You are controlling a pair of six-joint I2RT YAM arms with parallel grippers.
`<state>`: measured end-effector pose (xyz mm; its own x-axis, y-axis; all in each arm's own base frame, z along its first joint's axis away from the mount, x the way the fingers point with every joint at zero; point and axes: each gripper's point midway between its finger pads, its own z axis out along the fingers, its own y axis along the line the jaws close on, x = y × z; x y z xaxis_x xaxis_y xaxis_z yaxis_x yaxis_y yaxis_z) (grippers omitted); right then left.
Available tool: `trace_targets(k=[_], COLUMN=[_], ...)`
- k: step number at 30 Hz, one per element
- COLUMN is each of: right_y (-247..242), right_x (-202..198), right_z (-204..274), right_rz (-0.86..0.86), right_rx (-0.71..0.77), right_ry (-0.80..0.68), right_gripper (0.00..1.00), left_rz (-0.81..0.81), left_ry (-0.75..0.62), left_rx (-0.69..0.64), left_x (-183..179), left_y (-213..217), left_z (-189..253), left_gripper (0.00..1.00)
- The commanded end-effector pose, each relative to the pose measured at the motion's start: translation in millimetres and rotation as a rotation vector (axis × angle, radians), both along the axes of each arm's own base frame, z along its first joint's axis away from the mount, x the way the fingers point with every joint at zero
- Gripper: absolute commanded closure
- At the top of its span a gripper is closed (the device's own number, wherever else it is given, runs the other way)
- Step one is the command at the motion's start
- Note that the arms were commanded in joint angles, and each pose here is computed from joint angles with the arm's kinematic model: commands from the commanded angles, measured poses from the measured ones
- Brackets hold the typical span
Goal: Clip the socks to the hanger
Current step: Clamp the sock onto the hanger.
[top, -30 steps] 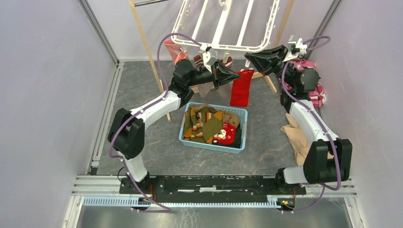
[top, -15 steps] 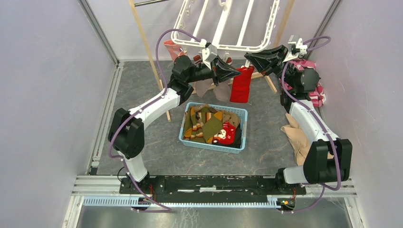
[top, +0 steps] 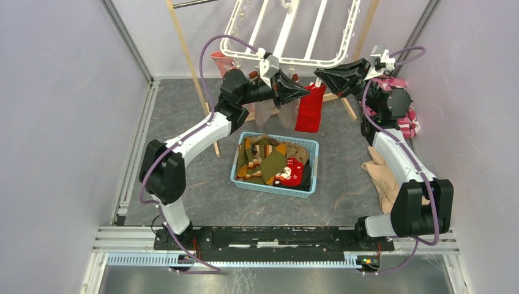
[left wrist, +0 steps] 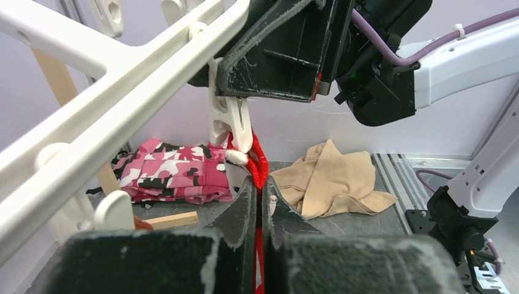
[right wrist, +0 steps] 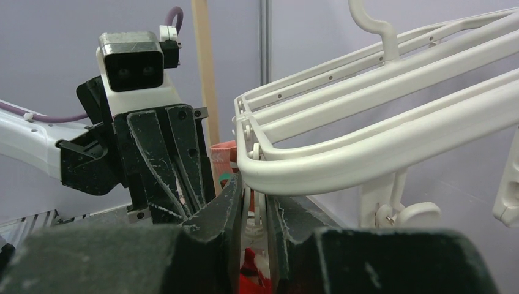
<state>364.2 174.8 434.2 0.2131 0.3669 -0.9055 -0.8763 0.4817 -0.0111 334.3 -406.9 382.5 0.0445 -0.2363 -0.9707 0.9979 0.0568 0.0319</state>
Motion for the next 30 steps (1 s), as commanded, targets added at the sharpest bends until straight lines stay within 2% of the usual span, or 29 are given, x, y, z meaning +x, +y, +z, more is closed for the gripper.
trace_targets(k=[1,11,12,14,17,20,23,26,30], right_y=[5,7,7,7,7,6,5,2,-3], right_x=[-16,-15,-16,-17,-20,-23,-24,-25,-27], right_z=[14,14,14,15,16,17,16,11,7], right_rz=[0.037,0.049,0.051,0.052,0.046,0.042,0.026,-0.010,-0.059], right_rx=[-0.011,-0.016,-0.016,-0.014,-0.009,-0.012,-0.025,-0.037,-0.055], right_ry=[-0.073,-0.070,-0.072,-0.074,-0.085,-0.089,-0.088,-0.084,-0.079], right_gripper=[1.00,0.97,0.94,0.79,0.66,0.61,0.55,0.46,0.37], left_rz=[0.004,-0.017,-0.018,-0.016,-0.014,0.004,0.028,0.053,0.075], left_ry=[-0.041,-0.032,-0.030,-0.024,-0.012,0.007,0.031,0.049,0.055], left_rx=[-0.047,-0.070,-0.070,-0.069,-0.064,-0.068,-0.079,-0.089,-0.095], left_x=[4,1,1,2,4,8,13,16,15], left_y=[5,5,5,5,5,6,9,14,20], left_z=[29,36,35,34,30,28,29,31,32], left_gripper=[0.98,0.98,0.98,0.98,0.98,0.96,0.91,0.79,0.70])
